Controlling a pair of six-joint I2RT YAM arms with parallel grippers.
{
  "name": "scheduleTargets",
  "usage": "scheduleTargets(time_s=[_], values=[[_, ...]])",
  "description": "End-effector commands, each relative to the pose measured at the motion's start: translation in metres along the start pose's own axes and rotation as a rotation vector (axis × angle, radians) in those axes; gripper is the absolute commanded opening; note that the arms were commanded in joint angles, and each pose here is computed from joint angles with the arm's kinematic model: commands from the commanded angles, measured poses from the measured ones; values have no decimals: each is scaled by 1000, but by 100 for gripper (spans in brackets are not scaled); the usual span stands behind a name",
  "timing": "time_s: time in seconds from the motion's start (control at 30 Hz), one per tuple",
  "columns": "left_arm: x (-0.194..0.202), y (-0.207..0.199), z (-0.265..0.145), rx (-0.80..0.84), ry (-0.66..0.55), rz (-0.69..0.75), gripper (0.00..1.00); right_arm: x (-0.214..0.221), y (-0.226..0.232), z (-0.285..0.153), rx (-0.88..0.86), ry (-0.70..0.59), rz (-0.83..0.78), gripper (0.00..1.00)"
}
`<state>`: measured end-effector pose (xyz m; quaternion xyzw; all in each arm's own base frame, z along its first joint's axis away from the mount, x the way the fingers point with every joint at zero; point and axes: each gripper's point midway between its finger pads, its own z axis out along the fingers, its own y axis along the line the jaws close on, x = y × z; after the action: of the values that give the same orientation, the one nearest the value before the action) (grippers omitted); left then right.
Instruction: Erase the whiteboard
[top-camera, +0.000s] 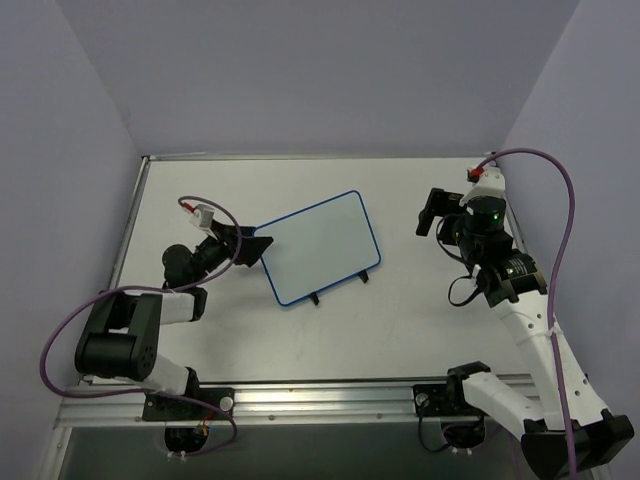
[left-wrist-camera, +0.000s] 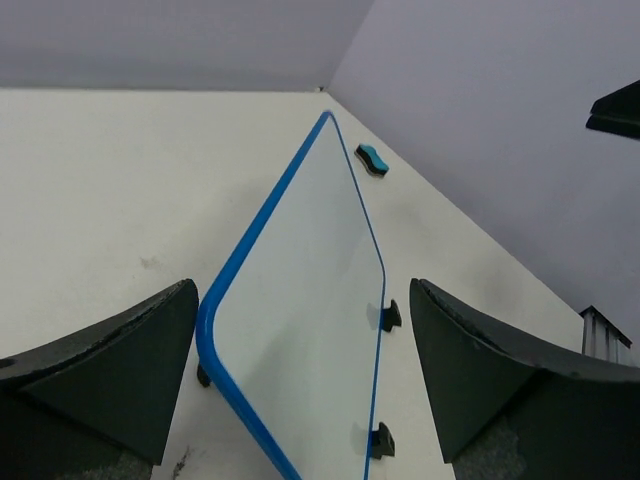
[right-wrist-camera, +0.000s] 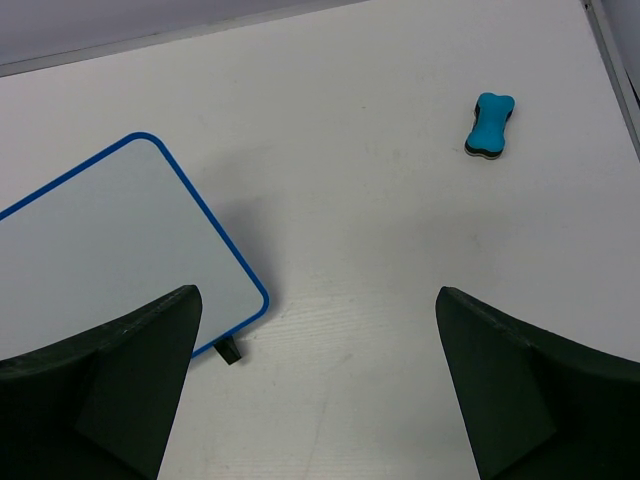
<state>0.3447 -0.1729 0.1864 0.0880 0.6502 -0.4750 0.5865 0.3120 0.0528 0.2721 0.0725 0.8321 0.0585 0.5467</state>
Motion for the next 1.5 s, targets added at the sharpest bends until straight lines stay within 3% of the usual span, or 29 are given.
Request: scheduleTargets(time_s=[0.0, 0.13, 0.2, 0.23, 0.3, 0.33, 0.5, 0.57, 0.6, 0.63, 0.7, 0.77, 0.97, 1.1, 1.17, 1.23, 1.33, 1.47], values=[[-41, -17, -4, -11, -124, 112, 94, -10, 1, -3, 0, -39, -10, 100], [-51, -19, -19, -143, -111, 87, 94, -10, 1, -4, 3, -40, -11, 100], [-77, -36, -27, -183, -164, 116, 94, -12, 1, -5, 6, -45, -9, 100], [-67, -28, -33, -252, -110, 110, 94, -12, 0, -5, 9, -46, -10, 100], [-87, -45, -40, -299, -155, 142, 94, -12, 0, -5, 11, -47, -11, 100], [-87, -34, -47, -393, -169, 119, 94, -12, 0, -5, 12, -47, -11, 100], [-100, -44, -59, -498, -186, -10, 94, -14, -1, -7, 20, -45, -14, 100], [-86, -28, -75, -670, -114, -77, 94, -15, -2, -9, 23, -54, -9, 100], [-104, -42, -73, -671, -128, -65, 94, -17, -2, -11, 23, -60, -5, 100], [-92, -36, -81, -741, -53, -64, 94, -18, -2, -12, 25, -64, -1, 100], [-121, -45, -91, -814, -95, -28, 94, -21, -5, -16, 35, -73, 1, 100], [-123, -44, -111, -917, -56, 1, 94, -23, -7, -21, 48, -78, 5, 100], [-155, -68, -149, -992, 22, 149, 94, -28, -15, -39, 92, -105, 8, 100], [-154, -57, -162, -1050, 132, 311, 94, -29, -29, -42, 184, -135, -30, 100], [-157, -34, -175, -1170, 128, 404, 94, -35, -52, -45, 340, -185, -50, 100], [-159, -28, -178, -1192, 98, 369, 94, -34, -65, -48, 445, -211, -64, 100], [-163, -20, -191, -1201, 27, 305, 94, -38, -65, -50, 451, -231, -33, 100], [-160, -22, -195, -1212, 33, 329, 94, -34, -58, -57, 382, -214, -35, 100]])
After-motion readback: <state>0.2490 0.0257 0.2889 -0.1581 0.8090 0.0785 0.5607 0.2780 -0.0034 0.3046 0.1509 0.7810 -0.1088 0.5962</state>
